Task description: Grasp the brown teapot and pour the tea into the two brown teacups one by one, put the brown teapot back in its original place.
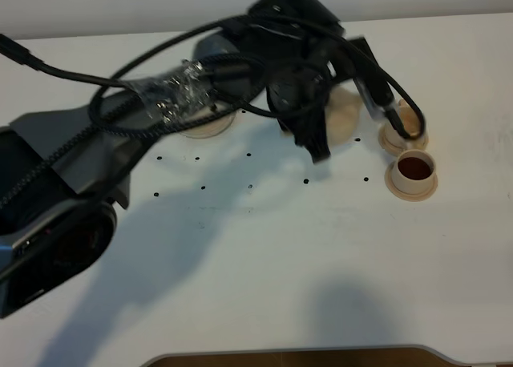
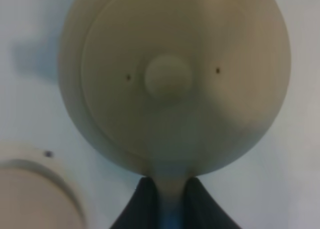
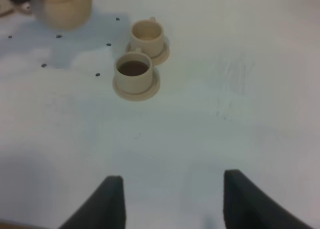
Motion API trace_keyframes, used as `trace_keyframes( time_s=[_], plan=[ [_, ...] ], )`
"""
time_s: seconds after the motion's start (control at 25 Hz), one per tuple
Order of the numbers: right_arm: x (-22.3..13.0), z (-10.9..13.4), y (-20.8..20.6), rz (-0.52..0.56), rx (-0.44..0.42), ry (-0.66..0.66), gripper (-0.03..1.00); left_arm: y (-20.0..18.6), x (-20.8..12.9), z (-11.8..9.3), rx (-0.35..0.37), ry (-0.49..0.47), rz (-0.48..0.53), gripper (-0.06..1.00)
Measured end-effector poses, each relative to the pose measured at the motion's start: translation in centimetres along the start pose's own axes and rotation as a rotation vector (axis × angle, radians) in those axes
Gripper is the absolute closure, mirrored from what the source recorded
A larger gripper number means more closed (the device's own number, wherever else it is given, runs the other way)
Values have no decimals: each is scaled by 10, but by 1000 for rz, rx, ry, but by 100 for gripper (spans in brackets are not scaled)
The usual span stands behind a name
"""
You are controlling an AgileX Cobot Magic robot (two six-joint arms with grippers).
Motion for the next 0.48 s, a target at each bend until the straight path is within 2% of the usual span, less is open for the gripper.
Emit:
trace_keyframes(
  time_s=[0.16, 0.48],
  plan=[
    [0, 0, 0, 0, 0, 0, 53, 11, 13, 7, 25, 20, -75, 82],
    [0, 0, 0, 0, 0, 0, 53, 40, 41, 8, 96, 118, -131, 82]
  ],
)
Point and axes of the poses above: a point on each arm's last joint axis where the gripper is mounted, y pointing out along that axis toward the gripper, z along the wrist's bending axis when the last joint is at zero, x = y × z, the point moved 9 cm from there along y, pointing out along that axis toward the gripper, and after that the axes turned 14 degrees about -y, right-handed, at the moved point
